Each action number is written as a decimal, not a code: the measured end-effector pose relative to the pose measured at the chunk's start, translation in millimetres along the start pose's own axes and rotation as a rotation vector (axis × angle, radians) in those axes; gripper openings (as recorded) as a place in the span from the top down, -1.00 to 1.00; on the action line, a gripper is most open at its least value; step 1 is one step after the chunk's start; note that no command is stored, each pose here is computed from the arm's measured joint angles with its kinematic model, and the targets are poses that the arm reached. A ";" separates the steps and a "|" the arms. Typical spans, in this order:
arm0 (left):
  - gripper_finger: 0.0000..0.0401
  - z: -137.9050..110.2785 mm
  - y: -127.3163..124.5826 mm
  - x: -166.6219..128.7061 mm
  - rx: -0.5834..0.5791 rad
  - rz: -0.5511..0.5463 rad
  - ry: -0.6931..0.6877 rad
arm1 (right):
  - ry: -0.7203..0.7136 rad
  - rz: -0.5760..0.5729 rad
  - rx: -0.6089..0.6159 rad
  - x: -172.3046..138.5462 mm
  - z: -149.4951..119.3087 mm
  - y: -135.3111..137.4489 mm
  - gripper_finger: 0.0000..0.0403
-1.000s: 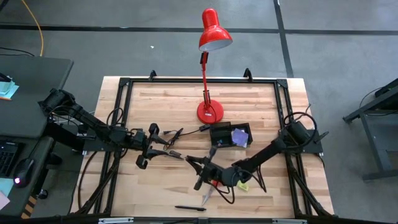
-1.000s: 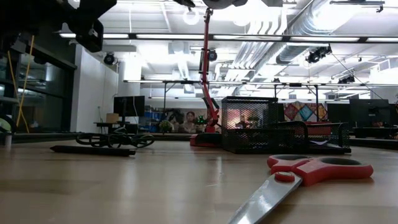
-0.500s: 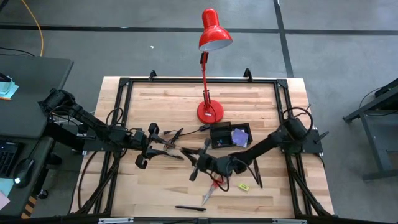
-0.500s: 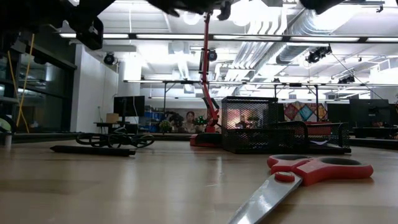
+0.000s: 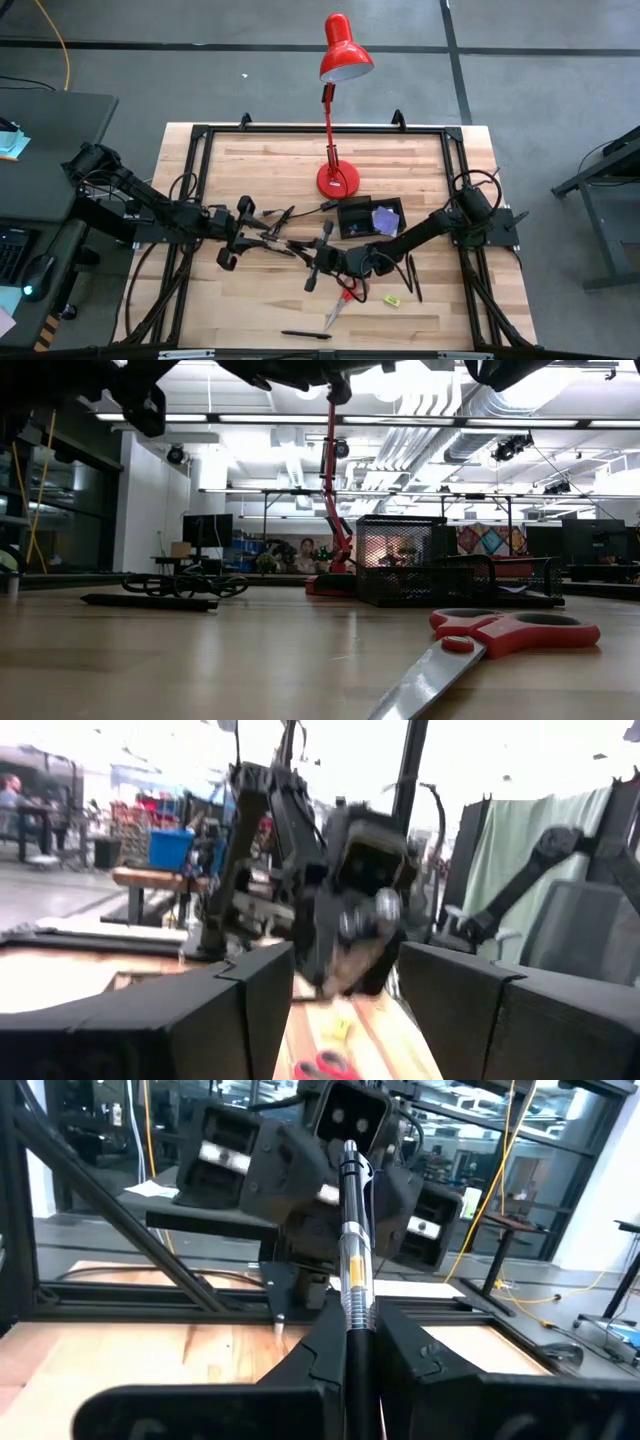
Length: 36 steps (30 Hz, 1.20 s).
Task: Pick and place office supplies into organizer
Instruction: Put the black pen into the desk organizer
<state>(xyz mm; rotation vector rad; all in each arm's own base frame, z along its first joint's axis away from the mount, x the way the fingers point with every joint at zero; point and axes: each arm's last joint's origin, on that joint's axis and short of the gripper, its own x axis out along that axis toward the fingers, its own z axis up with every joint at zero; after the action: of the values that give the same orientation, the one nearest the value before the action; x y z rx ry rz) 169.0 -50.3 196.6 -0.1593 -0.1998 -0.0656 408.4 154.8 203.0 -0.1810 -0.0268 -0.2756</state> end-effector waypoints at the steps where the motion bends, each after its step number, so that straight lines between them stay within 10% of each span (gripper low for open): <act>1: 0.14 1.2 -0.1 0.0 0.001 0.001 -0.012 | 0.001 -0.004 -0.002 0.0 -0.1 -0.1 0.95; 14: 0.19 1.5 -0.1 0.0 0.007 0.001 -0.015 | 0.001 -0.007 -0.009 0.7 -0.2 -1.0 0.95; 24: 0.77 1.6 -0.1 0.0 0.019 0.001 -0.016 | -0.004 0.012 0.003 1.3 -0.2 -1.2 0.95; 36: 0.68 0.5 0.0 0.0 0.011 0.002 -0.005 | 0.011 0.011 0.008 1.3 -1.8 -1.0 0.86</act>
<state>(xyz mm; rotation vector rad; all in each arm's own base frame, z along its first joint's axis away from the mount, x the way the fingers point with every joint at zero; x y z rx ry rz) 169.0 -50.2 197.1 -0.1485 -0.2052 -0.0621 409.4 153.2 201.5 -0.1720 -0.0164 -0.2652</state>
